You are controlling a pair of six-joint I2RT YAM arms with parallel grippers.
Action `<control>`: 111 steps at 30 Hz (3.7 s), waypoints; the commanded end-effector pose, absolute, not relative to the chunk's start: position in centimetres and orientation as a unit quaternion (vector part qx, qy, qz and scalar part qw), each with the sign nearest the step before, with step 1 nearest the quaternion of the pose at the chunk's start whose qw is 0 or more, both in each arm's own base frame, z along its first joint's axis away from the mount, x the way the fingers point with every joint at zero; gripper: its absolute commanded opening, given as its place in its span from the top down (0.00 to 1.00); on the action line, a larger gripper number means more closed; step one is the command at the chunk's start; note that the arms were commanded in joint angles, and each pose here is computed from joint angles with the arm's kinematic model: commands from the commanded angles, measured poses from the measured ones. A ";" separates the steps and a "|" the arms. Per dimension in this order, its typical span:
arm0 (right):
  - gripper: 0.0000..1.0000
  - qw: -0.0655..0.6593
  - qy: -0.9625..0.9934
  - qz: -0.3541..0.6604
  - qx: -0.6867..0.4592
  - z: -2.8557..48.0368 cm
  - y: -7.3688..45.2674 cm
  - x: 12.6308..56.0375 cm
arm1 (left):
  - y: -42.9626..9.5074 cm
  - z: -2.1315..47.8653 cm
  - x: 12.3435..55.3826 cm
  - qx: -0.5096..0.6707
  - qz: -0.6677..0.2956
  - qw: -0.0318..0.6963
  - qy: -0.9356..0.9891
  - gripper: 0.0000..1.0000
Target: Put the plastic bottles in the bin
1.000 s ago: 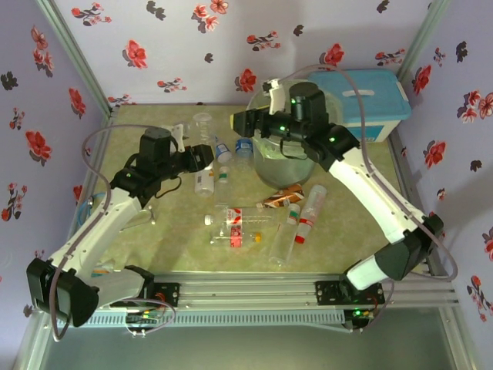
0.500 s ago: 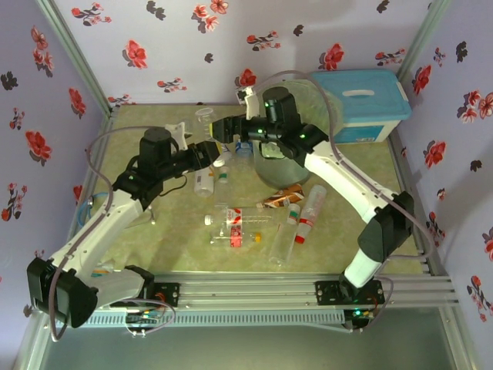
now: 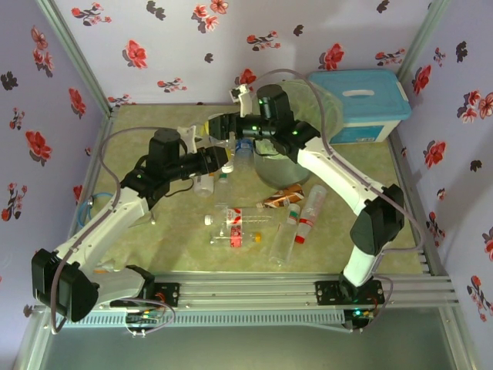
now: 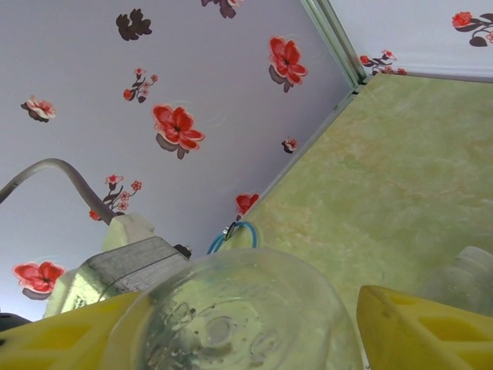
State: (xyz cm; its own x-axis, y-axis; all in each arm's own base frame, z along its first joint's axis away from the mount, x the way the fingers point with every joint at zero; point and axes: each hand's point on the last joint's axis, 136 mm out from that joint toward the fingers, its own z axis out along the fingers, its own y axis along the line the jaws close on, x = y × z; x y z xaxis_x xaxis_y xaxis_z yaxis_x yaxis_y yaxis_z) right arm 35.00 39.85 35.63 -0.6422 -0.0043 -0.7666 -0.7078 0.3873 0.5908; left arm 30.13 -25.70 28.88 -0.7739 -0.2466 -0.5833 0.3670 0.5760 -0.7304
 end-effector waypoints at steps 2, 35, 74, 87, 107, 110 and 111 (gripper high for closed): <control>0.39 0.368 0.741 0.508 -0.239 37.4 39.7 34.9 | -26.0 31.2 30.1 0.058 -0.471 0.362 0.802 0.43; 0.49 0.487 0.818 0.303 -0.038 36.4 20.5 48.4 | -17.4 20.9 29.6 -0.016 -0.237 0.352 0.905 0.09; 0.19 0.375 0.899 0.218 -0.061 27.9 19.5 45.2 | -16.5 15.6 30.8 0.012 -0.143 0.305 0.941 0.00; 0.17 0.448 0.868 0.206 -0.064 36.0 15.2 38.4 | -16.3 13.3 33.9 -0.014 -0.117 0.293 0.949 0.03; 0.15 0.482 0.851 0.204 -0.037 37.7 11.9 31.5 | -16.4 6.3 37.2 -0.026 -0.096 0.225 0.969 0.07; 0.15 0.478 0.853 0.204 -0.038 37.4 11.9 31.4 | -15.9 5.5 37.2 -0.043 -0.101 0.223 0.969 0.10; 0.15 0.477 0.854 0.205 -0.038 37.3 12.0 31.4 | -15.7 5.3 37.3 -0.050 -0.103 0.222 0.968 0.12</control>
State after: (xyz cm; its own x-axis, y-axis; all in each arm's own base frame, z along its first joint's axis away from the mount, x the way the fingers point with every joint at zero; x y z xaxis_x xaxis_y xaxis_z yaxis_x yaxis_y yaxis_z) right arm 31.67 12.58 37.83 -0.5309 0.1180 -0.8392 -0.2894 0.9055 0.3104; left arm 36.94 -16.28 6.09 -0.8995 -0.1082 -0.4234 -0.0218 0.9787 -0.2039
